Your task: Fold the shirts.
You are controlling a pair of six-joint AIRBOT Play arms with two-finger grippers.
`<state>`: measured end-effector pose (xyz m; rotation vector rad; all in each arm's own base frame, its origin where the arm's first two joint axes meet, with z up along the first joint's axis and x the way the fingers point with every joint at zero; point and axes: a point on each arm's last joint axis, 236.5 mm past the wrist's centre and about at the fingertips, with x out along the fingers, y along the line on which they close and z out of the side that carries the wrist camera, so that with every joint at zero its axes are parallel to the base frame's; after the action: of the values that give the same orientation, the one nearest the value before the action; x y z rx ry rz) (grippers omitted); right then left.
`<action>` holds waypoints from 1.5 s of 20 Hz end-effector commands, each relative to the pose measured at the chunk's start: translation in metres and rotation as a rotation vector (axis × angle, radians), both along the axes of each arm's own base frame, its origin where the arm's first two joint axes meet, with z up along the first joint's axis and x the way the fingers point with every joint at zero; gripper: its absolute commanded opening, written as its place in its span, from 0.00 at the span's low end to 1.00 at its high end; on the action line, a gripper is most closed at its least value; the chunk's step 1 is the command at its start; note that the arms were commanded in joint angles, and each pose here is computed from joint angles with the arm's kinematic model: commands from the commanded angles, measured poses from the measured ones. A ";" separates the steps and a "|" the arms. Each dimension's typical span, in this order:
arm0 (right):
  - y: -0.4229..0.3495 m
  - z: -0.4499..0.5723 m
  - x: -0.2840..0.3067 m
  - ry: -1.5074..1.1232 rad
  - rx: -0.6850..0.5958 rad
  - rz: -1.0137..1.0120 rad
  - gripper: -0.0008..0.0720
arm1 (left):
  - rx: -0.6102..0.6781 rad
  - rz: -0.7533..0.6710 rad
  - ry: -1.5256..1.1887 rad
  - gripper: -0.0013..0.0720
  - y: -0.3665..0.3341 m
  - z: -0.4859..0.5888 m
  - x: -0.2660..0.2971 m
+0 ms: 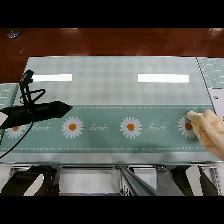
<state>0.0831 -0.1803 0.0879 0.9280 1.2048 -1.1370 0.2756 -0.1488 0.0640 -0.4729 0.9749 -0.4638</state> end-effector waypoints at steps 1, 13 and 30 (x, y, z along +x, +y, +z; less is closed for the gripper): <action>-0.011 -0.009 -0.018 0.036 -0.059 -0.056 0.87 | -0.001 0.014 -0.019 0.06 0.002 0.003 0.005; 0.268 0.070 0.297 -0.693 -0.009 1.316 0.04 | 0.096 -0.128 -0.192 0.06 -0.004 0.137 0.114; 0.258 -0.114 0.267 -0.014 -0.070 1.326 0.04 | 0.327 -0.076 0.189 0.06 0.051 -0.042 0.066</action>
<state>0.3511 0.0787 -0.0247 -0.0367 1.3631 -0.0801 0.3433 -0.0982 0.0240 -0.1931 1.2221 -0.3216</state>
